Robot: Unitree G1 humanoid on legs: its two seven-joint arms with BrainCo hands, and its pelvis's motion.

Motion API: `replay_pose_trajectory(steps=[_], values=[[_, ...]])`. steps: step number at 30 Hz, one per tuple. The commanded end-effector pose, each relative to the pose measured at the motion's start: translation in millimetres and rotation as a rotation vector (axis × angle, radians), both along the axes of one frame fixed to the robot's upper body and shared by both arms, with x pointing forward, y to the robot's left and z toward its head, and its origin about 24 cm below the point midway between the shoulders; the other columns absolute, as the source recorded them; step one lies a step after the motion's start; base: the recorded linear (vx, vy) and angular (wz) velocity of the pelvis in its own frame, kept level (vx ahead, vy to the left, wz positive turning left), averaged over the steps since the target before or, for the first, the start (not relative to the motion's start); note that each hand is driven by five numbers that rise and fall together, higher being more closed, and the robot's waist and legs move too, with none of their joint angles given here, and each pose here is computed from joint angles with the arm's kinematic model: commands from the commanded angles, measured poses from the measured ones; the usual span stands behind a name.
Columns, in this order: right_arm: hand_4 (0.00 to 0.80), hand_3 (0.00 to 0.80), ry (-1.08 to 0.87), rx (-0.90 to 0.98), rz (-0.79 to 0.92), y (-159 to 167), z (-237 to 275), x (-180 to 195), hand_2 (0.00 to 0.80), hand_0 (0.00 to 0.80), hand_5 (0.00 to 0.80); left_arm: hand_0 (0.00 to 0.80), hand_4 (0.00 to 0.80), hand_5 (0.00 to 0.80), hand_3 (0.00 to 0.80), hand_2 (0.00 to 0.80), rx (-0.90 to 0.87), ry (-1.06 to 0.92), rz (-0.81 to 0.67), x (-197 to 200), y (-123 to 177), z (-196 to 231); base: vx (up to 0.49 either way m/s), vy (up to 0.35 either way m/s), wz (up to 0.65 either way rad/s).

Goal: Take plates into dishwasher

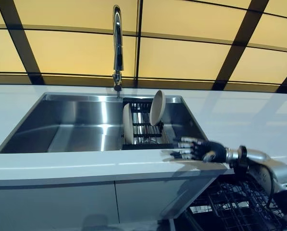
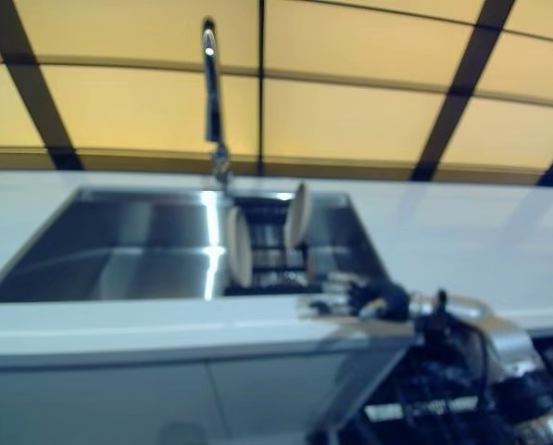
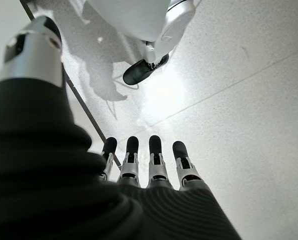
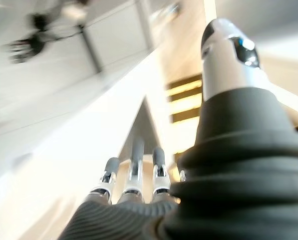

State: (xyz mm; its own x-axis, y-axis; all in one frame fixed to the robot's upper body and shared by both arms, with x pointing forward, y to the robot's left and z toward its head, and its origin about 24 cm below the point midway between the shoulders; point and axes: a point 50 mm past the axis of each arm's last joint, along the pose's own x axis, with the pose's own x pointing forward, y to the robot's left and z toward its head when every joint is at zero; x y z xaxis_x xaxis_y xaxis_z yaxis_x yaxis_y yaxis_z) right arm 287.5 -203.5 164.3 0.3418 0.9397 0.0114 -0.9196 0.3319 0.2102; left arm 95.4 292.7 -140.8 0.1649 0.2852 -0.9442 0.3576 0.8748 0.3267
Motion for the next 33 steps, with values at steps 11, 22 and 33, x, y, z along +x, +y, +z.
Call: replay_pose_trajectory(steps=[11, 22, 33], values=[[0.000, 0.000, -0.072, 0.392, 0.066, 41, 53, 9, 0.000, 0.000, 0.000, 0.000, 0.000, 0.000, 0.000, 0.000, 0.030, 0.083, -0.072, -12, -2, -6, 0.010, 0.014, 0.02], [0.000, 0.000, -0.323, 0.217, -0.670, -49, 89, 41, 0.000, 0.000, 0.000, 0.000, 0.000, 0.000, 0.000, 0.000, 0.023, 0.062, -0.029, -7, -6, -6, 0.000, 0.005, 0.01], [0.000, 0.000, -0.961, -0.409, -1.385, -99, 160, 28, 0.000, 0.000, 0.000, 0.000, 0.000, 0.000, 0.000, 0.000, 0.001, 0.049, -0.004, -2, -11, -6, -0.011, 0.012, -0.02]])
